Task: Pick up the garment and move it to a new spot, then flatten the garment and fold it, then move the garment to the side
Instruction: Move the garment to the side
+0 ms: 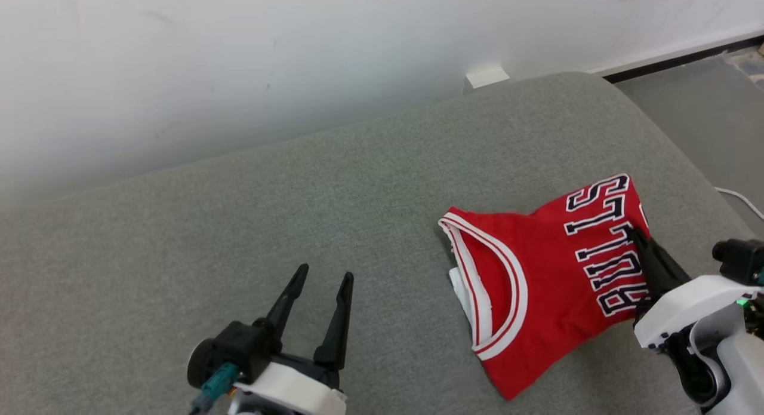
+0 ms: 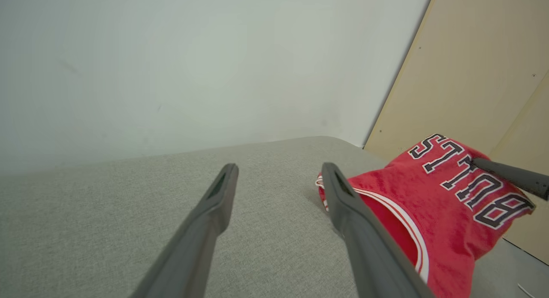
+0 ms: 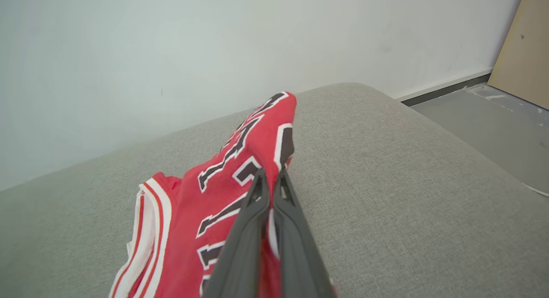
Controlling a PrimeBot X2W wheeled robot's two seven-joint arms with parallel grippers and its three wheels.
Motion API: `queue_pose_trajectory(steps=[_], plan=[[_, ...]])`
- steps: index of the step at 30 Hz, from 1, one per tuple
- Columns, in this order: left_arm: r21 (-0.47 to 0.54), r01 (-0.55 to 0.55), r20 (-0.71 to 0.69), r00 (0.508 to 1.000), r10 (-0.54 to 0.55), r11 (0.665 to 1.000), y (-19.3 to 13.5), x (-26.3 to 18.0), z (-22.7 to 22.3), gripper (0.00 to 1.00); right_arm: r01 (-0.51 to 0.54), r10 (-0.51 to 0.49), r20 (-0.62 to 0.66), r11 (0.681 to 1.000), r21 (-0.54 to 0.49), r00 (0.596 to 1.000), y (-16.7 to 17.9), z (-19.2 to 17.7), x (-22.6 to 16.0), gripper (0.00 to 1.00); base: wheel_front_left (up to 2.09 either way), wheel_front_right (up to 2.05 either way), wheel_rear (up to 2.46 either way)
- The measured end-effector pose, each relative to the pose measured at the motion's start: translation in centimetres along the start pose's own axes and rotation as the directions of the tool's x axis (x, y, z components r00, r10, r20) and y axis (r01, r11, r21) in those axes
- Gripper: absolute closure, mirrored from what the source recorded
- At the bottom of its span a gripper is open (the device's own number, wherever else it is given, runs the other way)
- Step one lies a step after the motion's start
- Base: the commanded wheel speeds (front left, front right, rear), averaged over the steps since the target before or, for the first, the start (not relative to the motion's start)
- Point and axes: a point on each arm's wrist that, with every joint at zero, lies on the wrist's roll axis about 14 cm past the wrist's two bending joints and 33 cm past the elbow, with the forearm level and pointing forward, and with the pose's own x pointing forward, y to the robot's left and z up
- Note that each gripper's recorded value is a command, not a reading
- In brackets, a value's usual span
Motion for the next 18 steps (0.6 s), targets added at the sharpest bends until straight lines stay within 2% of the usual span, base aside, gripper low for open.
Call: queue_pose_trajectory(steps=[6, 18], plan=[[0.000, 0.001, -0.025, 1.000, -0.001, 1.000, 1.1, 1.3, -1.7, 0.00, 0.017, -0.017, 0.021, 1.000, -0.010, 1.000, -0.6, 1.6, 3.0, 1.00, 0.00, 0.00, 0.00], [-0.006, -0.062, -0.114, 0.992, 0.061, 0.998, 6.2, 2.1, -6.9, 0.00, 0.140, -0.136, 0.060, 0.988, -0.062, 0.989, -5.3, 4.2, 10.3, 1.00, 0.00, 0.00, 0.00]])
